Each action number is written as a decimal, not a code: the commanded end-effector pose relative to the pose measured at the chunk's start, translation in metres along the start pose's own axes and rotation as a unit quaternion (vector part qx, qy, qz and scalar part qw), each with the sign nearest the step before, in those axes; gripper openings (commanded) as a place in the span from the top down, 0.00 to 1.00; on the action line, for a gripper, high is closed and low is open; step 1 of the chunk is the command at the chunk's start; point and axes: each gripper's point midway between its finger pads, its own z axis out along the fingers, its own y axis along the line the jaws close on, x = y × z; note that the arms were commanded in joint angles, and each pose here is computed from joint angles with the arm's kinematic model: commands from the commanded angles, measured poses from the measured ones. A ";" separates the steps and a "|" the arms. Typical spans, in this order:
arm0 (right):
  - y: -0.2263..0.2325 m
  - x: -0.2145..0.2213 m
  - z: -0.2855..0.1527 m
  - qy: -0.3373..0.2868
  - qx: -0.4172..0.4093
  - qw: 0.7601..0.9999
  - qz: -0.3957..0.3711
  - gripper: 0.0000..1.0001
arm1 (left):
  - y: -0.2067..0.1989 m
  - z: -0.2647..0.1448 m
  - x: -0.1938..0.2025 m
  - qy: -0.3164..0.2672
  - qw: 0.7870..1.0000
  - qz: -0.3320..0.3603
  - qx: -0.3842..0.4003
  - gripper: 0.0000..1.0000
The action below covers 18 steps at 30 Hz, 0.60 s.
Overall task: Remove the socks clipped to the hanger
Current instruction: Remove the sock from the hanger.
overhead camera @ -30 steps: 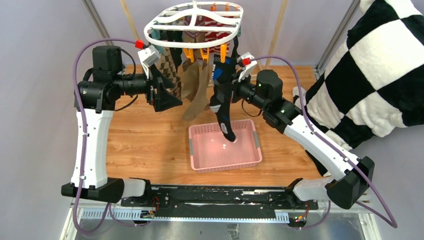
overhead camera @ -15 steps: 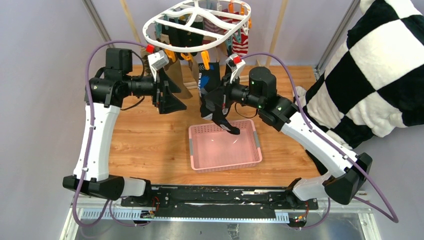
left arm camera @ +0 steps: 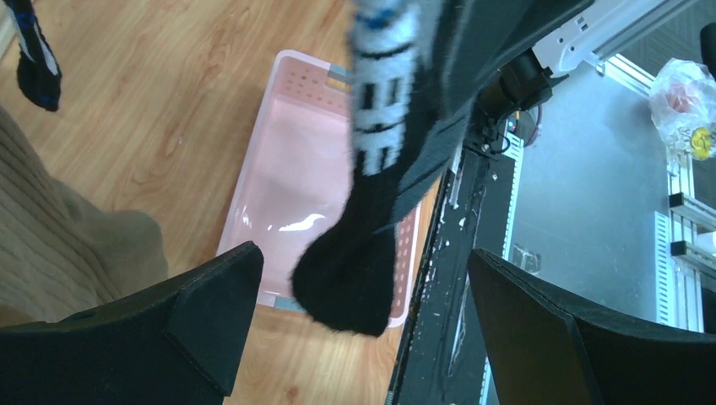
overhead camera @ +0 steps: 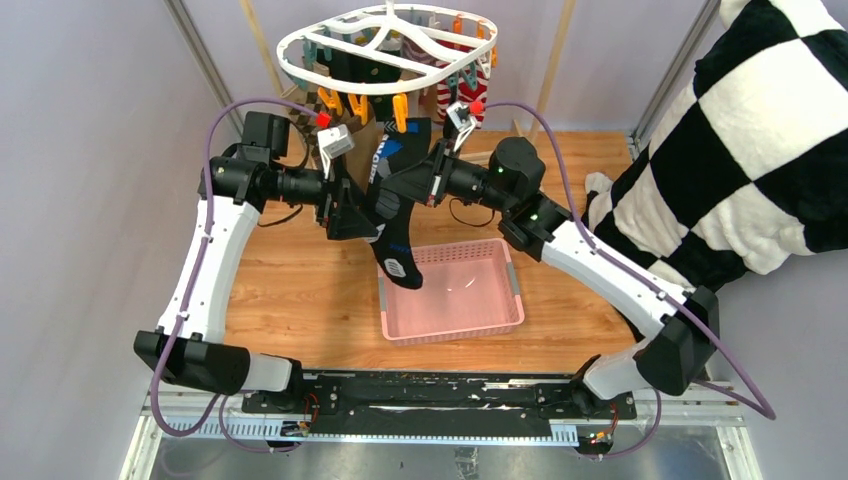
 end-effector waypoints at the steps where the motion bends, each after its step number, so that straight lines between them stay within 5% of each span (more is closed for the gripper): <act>1: 0.022 -0.008 0.013 -0.028 -0.054 0.997 0.041 0.99 | -0.014 0.001 0.000 -0.012 0.999 0.021 0.029 0.00; 7: 0.025 -0.003 0.026 -0.022 -0.071 0.995 0.067 1.00 | -0.009 0.003 0.008 -0.002 1.000 0.012 0.024 0.01; 10: 0.028 -0.003 0.027 -0.023 -0.077 0.995 0.067 0.99 | -0.007 0.003 0.014 0.004 1.000 0.012 0.014 0.17; 12: 0.024 -0.002 0.025 -0.025 -0.069 0.995 0.067 0.97 | -0.006 0.002 0.018 0.009 1.000 0.010 0.008 0.34; 16: 0.018 0.003 0.022 -0.021 -0.052 0.997 0.061 0.72 | -0.001 -0.003 0.017 0.014 1.000 0.008 -0.019 0.93; 18: 0.012 0.003 0.017 -0.022 -0.029 0.998 0.046 0.59 | 0.002 -0.008 0.016 0.018 0.999 0.017 -0.042 1.00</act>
